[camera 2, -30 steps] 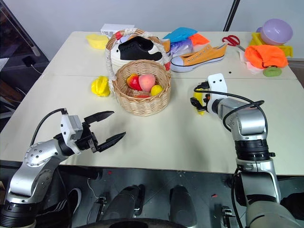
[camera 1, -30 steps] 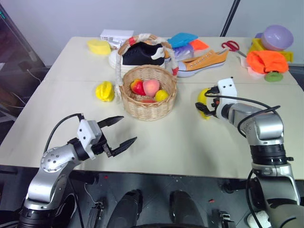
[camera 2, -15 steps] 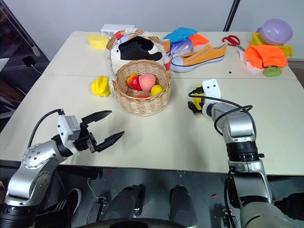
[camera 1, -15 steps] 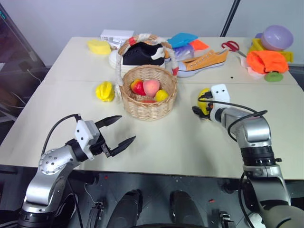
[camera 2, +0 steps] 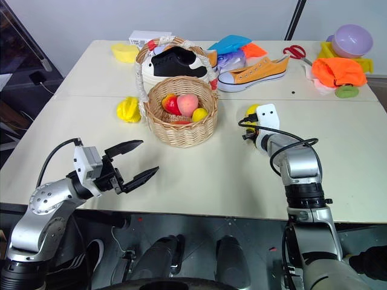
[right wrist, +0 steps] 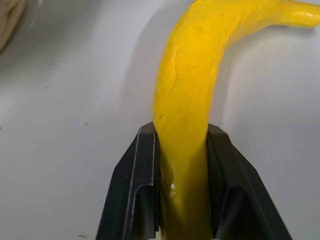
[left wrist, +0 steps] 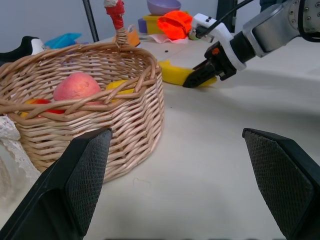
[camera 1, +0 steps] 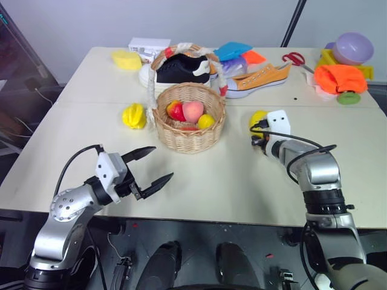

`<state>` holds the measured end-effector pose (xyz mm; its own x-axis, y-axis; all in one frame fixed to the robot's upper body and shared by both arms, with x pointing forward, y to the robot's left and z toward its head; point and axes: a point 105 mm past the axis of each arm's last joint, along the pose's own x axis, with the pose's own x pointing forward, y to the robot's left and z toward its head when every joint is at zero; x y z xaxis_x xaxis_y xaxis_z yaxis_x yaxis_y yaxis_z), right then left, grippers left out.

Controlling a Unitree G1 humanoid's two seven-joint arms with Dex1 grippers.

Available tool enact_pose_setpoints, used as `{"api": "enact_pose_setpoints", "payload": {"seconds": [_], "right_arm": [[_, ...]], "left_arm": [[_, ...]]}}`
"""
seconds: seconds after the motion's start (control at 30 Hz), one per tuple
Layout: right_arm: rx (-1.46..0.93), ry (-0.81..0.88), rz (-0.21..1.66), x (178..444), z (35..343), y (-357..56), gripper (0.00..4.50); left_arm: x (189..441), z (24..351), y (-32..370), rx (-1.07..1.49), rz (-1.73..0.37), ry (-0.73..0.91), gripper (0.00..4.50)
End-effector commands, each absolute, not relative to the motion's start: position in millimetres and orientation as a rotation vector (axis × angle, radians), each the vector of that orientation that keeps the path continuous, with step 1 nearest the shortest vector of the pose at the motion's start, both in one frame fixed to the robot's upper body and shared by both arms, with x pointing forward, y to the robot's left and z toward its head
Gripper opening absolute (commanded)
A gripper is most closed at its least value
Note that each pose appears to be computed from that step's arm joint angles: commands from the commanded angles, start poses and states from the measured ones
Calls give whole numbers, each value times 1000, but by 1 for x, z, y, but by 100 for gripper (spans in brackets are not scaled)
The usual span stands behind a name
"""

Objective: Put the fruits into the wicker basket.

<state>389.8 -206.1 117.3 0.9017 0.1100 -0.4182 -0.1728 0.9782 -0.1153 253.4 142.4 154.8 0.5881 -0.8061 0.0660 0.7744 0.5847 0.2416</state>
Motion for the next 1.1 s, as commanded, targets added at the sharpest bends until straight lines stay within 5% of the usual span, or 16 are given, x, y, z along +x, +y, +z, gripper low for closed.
{"api": "enact_pose_setpoints", "payload": {"seconds": [0.03, 0.23, 0.43, 0.53, 0.77, 1.1], "right_arm": [[-125, 311, 110, 388, 142, -224, 84], [-121, 179, 258, 356, 176, -230, 84], [-241, 174, 832, 281, 213, -180, 84], [-244, 162, 953, 269, 217, -158, 84], [-267, 112, 1110, 289, 210, -81, 84], [-262, -26, 1017, 351, 234, -33, 84]], "left_arm": [[252, 161, 144, 196, -918, -219, 450], [255, 156, 154, 189, -870, -215, 450], [260, 153, 164, 186, -856, -207, 450], [263, 154, 167, 191, -853, -210, 450], [268, 158, 169, 198, -824, -234, 450], [260, 157, 167, 184, -779, -240, 450]]}}
